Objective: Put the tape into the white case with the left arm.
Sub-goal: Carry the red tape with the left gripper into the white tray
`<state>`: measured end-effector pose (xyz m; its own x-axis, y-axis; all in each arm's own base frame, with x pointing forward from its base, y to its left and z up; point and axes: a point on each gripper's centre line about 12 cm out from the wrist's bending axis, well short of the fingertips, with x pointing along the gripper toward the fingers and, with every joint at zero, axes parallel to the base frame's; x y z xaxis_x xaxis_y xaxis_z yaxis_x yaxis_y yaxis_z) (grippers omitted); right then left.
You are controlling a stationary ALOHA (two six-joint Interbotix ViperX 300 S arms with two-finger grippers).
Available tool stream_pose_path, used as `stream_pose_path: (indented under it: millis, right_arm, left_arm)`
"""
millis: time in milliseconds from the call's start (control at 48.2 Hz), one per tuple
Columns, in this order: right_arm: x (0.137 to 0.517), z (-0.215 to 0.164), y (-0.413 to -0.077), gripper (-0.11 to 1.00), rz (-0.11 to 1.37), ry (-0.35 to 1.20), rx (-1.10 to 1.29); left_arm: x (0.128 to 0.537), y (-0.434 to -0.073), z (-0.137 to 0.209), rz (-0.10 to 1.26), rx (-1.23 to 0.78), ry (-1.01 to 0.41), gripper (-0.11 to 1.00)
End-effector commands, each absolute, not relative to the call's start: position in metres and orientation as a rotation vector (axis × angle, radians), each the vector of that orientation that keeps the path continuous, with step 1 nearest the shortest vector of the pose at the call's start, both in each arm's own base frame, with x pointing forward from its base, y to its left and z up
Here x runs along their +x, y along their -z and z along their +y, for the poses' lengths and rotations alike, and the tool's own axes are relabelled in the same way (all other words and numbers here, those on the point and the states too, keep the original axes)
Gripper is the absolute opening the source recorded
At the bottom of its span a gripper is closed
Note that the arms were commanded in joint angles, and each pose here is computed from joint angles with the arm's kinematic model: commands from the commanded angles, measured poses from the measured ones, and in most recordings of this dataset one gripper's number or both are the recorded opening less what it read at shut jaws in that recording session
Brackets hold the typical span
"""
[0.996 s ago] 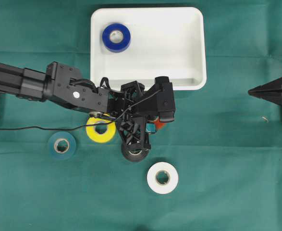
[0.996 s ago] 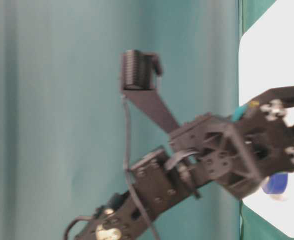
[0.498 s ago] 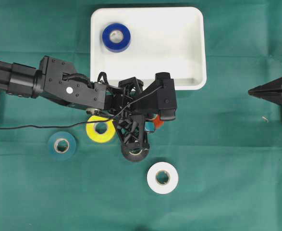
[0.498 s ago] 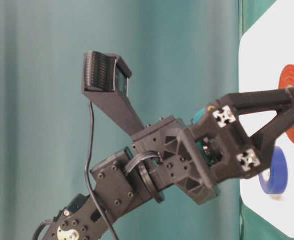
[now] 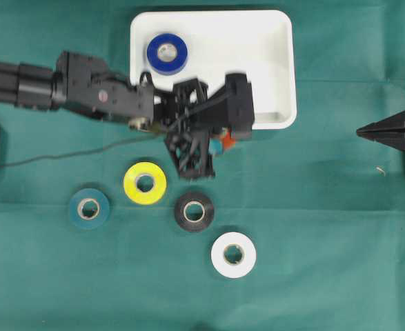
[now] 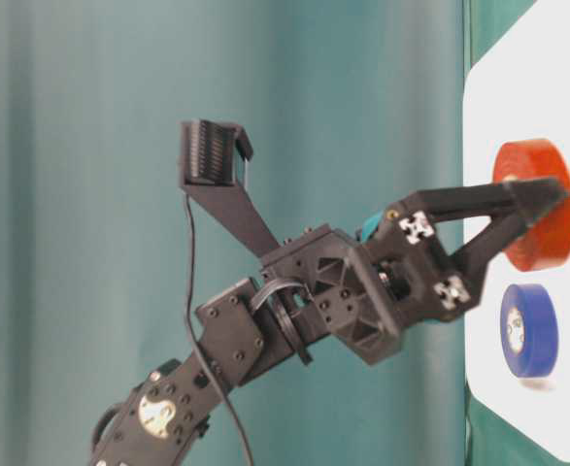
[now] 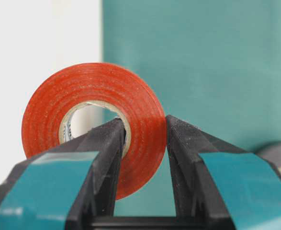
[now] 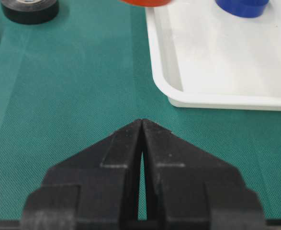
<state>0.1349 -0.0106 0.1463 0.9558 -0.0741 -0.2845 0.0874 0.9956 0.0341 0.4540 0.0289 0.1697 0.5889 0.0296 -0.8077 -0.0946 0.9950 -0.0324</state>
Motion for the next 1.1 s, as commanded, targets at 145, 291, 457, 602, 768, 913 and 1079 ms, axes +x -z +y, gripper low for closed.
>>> stream_pose_path:
  millis: [145, 291, 457, 602, 768, 913, 1079]
  right_arm:
    - [0.137, -0.011, -0.151, -0.09, 0.27, 0.082, 0.043]
    - [0.137, -0.011, -0.151, -0.09, 0.27, 0.082, 0.043]
    - [0.137, -0.011, -0.151, -0.09, 0.27, 0.082, 0.045]
    - [0.137, -0.011, -0.15, -0.09, 0.272, 0.082, 0.043]
    - [0.137, -0.011, -0.15, -0.09, 0.273, 0.082, 0.043]
    - [0.137, -0.011, -0.151, -0.09, 0.27, 0.082, 0.045]
    - [0.137, -0.011, -0.15, -0.09, 0.272, 0.082, 0.043]
  left_arm:
    - [0.451, -0.195, 0.078, 0.873, -0.062, -0.147, 0.25]
    - [0.448, -0.19, 0.098, 0.883, -0.061, -0.178, 0.25]
    - [0.445, -0.183, 0.116, 0.895, -0.058, -0.203, 0.25]
    - [0.445, -0.179, 0.126, 0.888, -0.05, -0.216, 0.25]
    - [0.447, -0.176, 0.133, 0.861, -0.044, -0.228, 0.25]
    - [0.448, -0.172, 0.138, 0.858, -0.048, -0.238, 0.25]
    - [0.448, -0.163, 0.143, 0.867, -0.054, -0.246, 0.25]
